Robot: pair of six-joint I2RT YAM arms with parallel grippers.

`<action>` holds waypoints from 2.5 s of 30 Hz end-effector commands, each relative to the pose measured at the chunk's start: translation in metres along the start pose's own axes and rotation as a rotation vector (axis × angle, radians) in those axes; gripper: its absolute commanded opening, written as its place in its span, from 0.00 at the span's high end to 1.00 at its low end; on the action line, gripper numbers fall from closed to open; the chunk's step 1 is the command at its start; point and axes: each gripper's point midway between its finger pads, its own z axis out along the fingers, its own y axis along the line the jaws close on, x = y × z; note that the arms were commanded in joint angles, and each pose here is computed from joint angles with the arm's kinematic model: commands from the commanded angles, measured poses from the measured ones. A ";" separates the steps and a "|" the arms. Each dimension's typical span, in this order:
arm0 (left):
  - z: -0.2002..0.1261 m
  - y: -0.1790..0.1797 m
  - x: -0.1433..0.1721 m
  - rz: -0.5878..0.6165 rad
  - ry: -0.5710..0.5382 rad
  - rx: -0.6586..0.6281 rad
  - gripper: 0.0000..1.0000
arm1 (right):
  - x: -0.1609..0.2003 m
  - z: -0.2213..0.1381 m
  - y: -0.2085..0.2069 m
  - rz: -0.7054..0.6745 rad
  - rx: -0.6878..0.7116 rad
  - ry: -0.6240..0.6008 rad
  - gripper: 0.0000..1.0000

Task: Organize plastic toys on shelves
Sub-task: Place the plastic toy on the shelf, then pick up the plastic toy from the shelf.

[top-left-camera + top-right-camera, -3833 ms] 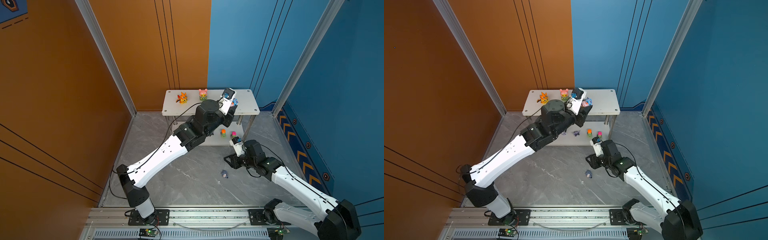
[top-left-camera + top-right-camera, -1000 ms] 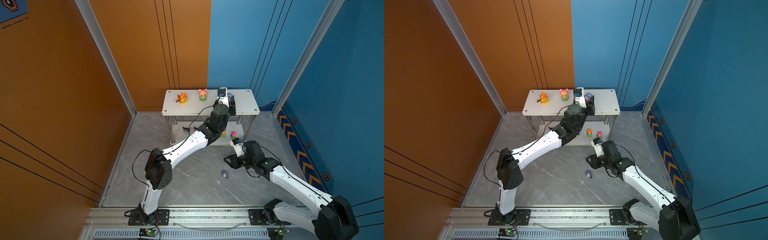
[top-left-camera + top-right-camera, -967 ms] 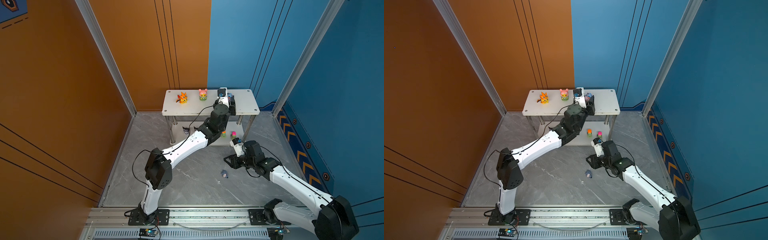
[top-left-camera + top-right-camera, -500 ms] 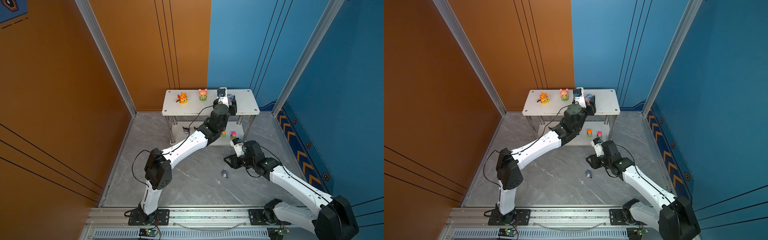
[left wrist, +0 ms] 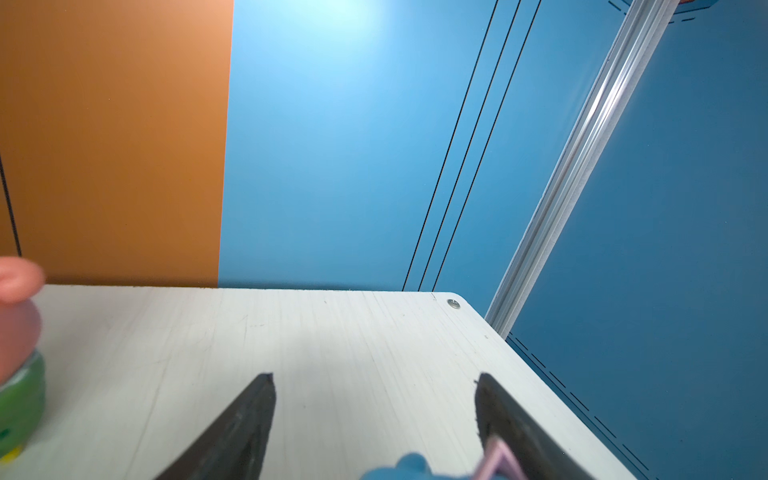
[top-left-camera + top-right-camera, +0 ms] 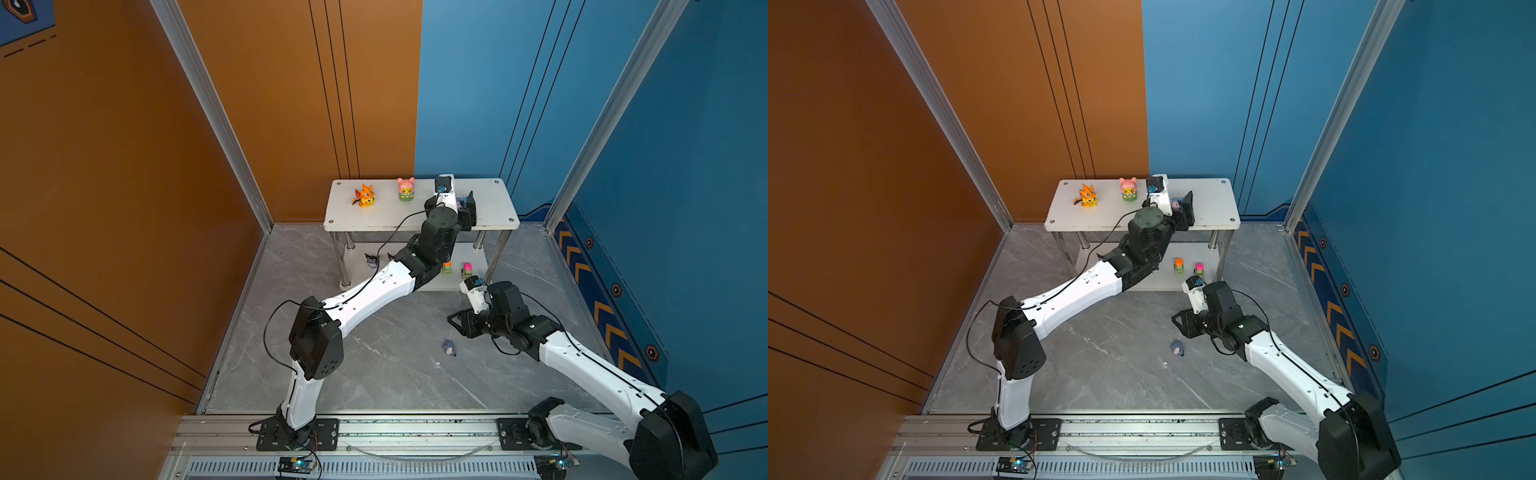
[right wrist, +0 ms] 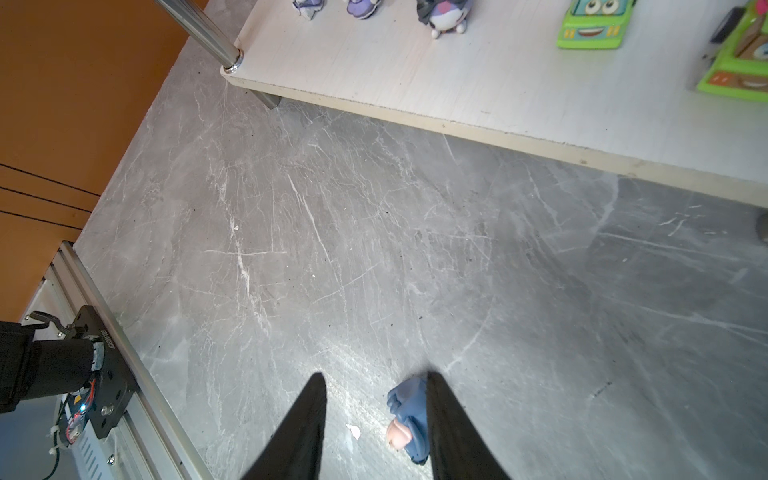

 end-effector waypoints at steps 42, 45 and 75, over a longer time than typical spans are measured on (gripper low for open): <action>-0.117 -0.086 -0.152 0.365 0.021 0.377 0.02 | -0.012 -0.017 -0.002 -0.003 0.011 -0.041 0.59; -0.124 -0.072 -0.158 0.498 0.105 0.437 0.02 | -0.011 -0.017 -0.001 0.001 0.007 -0.038 0.59; -0.055 -0.005 -0.053 0.509 0.343 0.888 0.19 | -0.013 -0.022 0.000 0.017 0.016 -0.033 0.59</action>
